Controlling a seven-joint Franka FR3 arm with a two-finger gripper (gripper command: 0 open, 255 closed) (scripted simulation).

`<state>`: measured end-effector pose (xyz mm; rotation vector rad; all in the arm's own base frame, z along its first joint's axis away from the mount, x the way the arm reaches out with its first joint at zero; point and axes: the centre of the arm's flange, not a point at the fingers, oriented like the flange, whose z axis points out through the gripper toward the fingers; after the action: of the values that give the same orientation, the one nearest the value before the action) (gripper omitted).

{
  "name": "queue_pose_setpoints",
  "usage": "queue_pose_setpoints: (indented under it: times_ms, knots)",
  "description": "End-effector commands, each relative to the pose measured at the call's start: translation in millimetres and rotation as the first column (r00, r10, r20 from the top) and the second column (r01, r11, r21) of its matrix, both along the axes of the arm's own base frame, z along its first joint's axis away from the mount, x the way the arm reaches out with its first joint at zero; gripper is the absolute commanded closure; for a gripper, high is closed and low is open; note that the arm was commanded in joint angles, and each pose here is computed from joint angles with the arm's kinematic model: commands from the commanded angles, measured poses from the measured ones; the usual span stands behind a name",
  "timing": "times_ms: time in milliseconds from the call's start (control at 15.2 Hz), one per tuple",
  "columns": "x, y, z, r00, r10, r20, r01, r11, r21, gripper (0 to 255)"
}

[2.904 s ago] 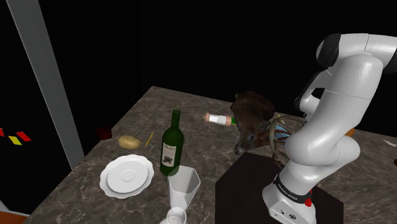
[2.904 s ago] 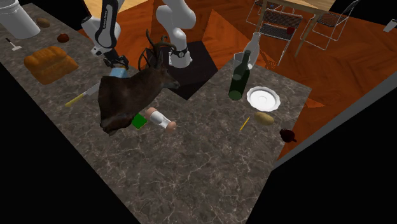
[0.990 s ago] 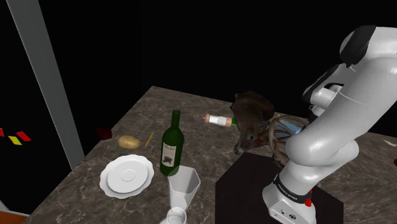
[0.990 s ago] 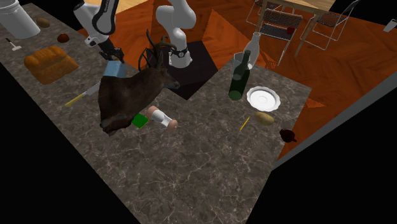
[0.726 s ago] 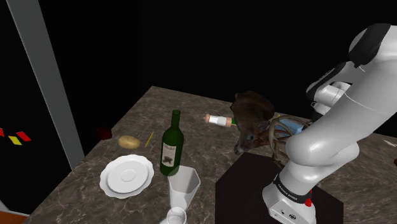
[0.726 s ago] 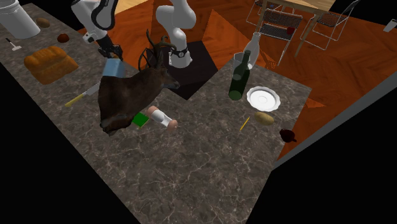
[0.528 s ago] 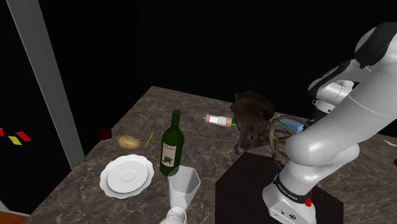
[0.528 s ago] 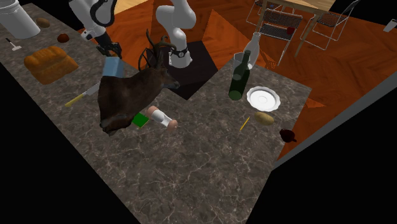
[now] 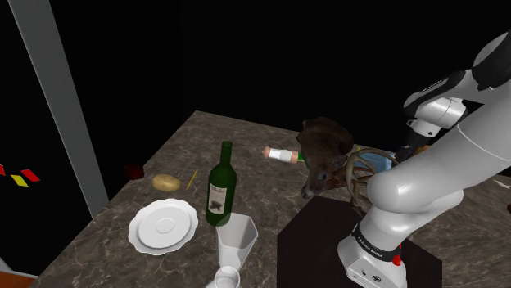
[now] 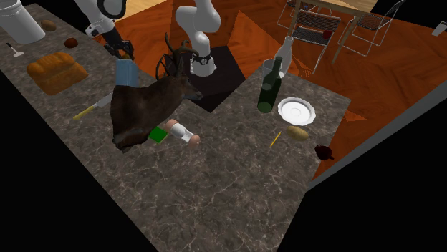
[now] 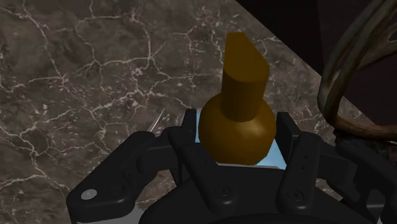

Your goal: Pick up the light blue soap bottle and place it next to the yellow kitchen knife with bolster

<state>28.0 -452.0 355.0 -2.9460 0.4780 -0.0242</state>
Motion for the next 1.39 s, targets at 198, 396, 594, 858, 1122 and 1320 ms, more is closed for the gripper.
queue_pose_setpoints:
  times_ms: [198, 396, 594, 858, 1122, 1320]
  knots:
    - [-10, -9, 17, 1.0, 0.0, 0.0, 0.0, 1.0, 0.0, 255]
    - [-37, -38, 18, 1.0, 0.0, 0.0, 0.0, 1.0, 0.0, 255]
    - [-64, -67, 18, 1.0, 0.0, 0.0, 0.0, 1.0, 0.0, 255]
    - [-100, -105, 19, 1.0, 0.0, 0.0, 0.0, 1.0, 0.0, 255]
    - [-139, -147, 19, 1.0, 0.0, 0.0, 0.0, 1.0, 0.0, 255]
    - [-139, -147, 3, 1.0, 0.0, 0.0, 0.0, 1.0, 0.0, 255]
